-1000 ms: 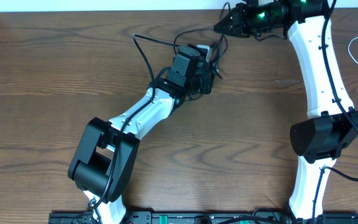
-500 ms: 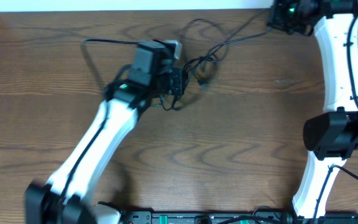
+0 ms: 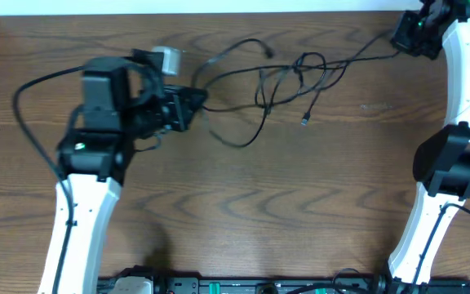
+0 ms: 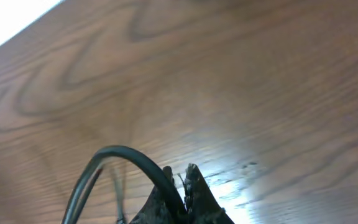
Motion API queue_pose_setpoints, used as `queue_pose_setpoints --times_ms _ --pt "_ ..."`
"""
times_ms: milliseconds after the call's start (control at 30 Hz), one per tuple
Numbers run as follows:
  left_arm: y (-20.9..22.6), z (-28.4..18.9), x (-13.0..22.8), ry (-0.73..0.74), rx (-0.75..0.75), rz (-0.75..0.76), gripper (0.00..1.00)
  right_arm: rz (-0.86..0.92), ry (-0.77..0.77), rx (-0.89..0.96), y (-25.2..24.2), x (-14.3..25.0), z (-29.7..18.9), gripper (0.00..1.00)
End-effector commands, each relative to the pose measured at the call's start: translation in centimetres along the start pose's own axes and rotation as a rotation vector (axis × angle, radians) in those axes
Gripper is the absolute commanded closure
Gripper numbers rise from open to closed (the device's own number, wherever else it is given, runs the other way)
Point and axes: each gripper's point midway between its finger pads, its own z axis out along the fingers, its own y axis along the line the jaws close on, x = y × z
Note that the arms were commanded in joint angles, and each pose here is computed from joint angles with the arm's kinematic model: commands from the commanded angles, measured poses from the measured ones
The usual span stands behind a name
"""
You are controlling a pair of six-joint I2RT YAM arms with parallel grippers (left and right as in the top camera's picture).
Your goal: Untangle cables
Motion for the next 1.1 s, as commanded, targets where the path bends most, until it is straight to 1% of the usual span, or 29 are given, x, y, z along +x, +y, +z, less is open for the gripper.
queue_pose_setpoints --times_ms 0,100,267,367,467,533,567,633,767,833,867,967,1067 --pt "1.5 -2.6 -1.7 -0.081 -0.047 0.002 0.93 0.069 0.044 0.067 -4.0 0.1 2.3 0.99" --pt "3.1 -3.9 -2.5 -0.122 -0.093 -0.021 0.92 0.086 0.075 0.078 -5.0 0.5 3.7 0.99" --pt "7.3 -7.1 -3.8 -0.208 -0.24 -0.079 0.93 0.1 0.126 0.097 -6.0 1.5 6.0 0.99" --pt "9.3 -9.1 -4.1 -0.251 -0.298 -0.117 0.93 0.107 0.167 0.12 -6.7 2.4 7.3 0.99" --pt "10.6 -10.3 -3.7 -0.259 -0.337 -0.165 0.93 0.111 0.211 0.13 -7.2 3.4 8.2 0.99" --pt "10.6 -10.0 -2.8 -0.225 -0.33 -0.196 0.93 0.055 0.229 0.097 -6.4 3.8 8.5 0.98" --pt "10.5 -9.6 -2.2 -0.201 -0.325 -0.211 0.93 0.015 0.238 0.064 -5.7 4.0 8.6 0.93" --pt "10.0 -8.7 -1.3 -0.154 -0.308 -0.228 0.92 -0.08 0.249 -0.026 -3.6 4.3 8.2 0.78" --pt "8.4 -6.9 -0.4 -0.088 -0.263 -0.167 0.93 -0.209 0.241 -0.139 0.0 4.7 6.8 0.34" --pt "7.5 -6.1 -0.4 -0.075 -0.24 -0.14 0.92 -0.296 0.221 -0.186 1.9 4.8 5.5 0.1" --pt "7.1 -5.9 -0.3 -0.07 -0.23 -0.13 0.92 -0.364 0.206 -0.224 3.2 4.9 4.5 0.01" --pt "6.7 -5.5 -0.2 -0.061 -0.222 -0.121 0.93 -0.534 0.172 -0.316 6.9 5.9 1.9 0.01" --pt "6.9 -5.5 -0.1 -0.058 -0.231 -0.123 0.93 -0.628 0.159 -0.362 10.3 7.3 0.5 0.01"
